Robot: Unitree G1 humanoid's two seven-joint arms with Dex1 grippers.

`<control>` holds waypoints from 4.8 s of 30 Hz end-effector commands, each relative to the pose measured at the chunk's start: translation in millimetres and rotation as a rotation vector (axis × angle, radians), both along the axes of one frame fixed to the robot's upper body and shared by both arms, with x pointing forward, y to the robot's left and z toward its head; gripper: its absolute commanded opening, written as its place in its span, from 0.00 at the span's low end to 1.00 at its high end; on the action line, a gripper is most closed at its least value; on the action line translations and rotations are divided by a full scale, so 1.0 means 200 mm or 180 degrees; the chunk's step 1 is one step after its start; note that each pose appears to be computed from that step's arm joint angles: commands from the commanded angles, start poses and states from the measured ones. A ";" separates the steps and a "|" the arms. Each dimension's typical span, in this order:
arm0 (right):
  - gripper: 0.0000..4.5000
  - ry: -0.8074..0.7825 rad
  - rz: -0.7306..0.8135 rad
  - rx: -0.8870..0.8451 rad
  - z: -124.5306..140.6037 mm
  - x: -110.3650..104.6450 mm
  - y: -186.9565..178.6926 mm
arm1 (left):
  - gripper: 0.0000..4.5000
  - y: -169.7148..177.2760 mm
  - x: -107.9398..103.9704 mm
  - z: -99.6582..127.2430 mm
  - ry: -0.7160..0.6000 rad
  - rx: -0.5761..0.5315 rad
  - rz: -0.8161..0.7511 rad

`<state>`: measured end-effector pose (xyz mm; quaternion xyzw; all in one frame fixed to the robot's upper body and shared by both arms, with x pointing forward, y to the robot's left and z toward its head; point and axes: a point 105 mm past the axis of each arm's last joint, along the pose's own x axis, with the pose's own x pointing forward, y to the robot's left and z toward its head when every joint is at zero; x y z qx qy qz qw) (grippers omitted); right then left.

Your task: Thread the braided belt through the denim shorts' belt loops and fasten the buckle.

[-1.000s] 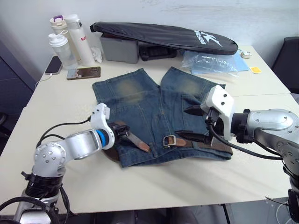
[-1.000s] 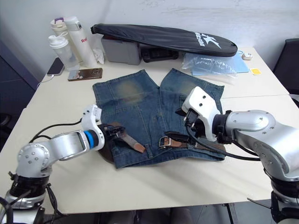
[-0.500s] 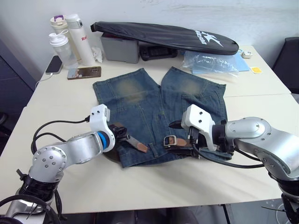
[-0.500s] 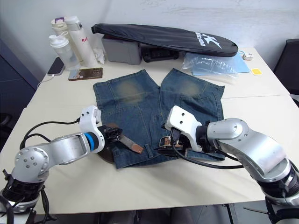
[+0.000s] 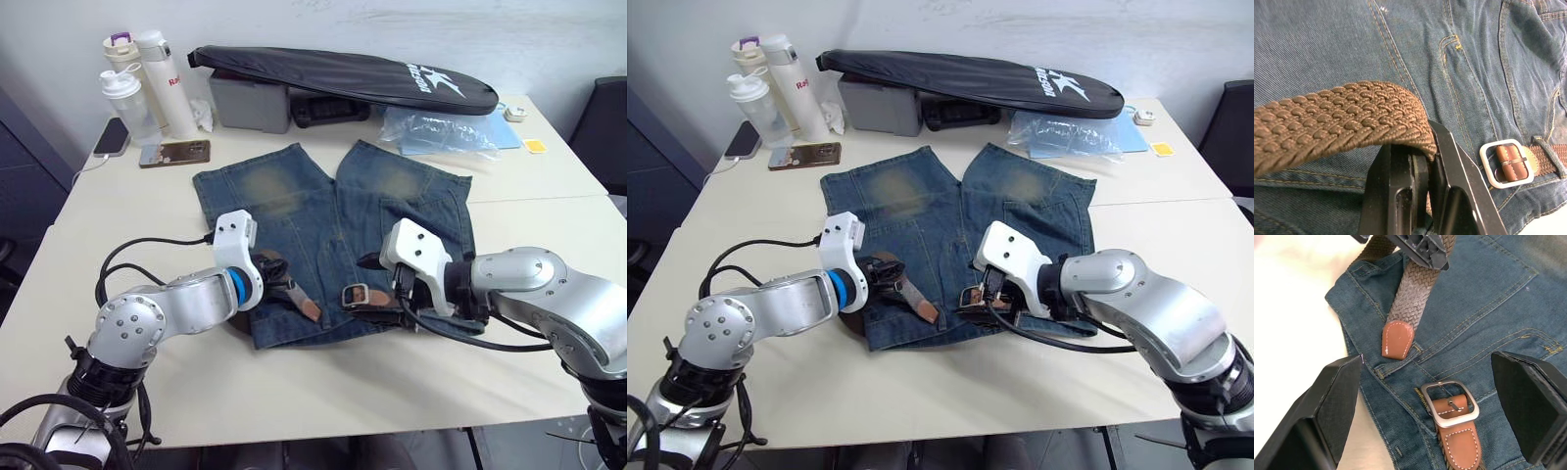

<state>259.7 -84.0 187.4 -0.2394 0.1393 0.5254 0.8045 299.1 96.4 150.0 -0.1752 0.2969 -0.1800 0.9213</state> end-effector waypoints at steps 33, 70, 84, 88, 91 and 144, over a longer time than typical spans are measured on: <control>0.02 -0.1310 0.0358 -0.0388 -0.25 0.10 0.14 | 0.00 0.17 -0.04 0.07 -0.0072 0.0195 -0.0679; 0.00 0.0441 0.0193 0.1800 -0.37 0.03 0.24 | 0.00 0.16 -0.05 0.03 -0.0090 0.0330 -0.0428; 0.00 0.0228 0.0171 0.1639 -0.22 0.02 0.15 | 0.00 0.15 -0.04 0.02 -0.0102 0.0286 -0.0393; 0.00 -0.0068 0.0396 0.1316 -0.04 -0.05 0.13 | 0.00 0.20 -0.01 0.04 -0.0158 0.0287 -0.0220; 0.00 -0.0273 0.0512 0.1048 0.04 -0.08 0.11 | 0.00 0.24 -0.02 0.05 -0.0158 0.0297 -0.0121; 0.99 0.0114 0.0478 -0.0312 0.26 -0.12 -0.11 | 0.00 0.06 -0.21 -0.14 -0.0081 -0.0440 0.0953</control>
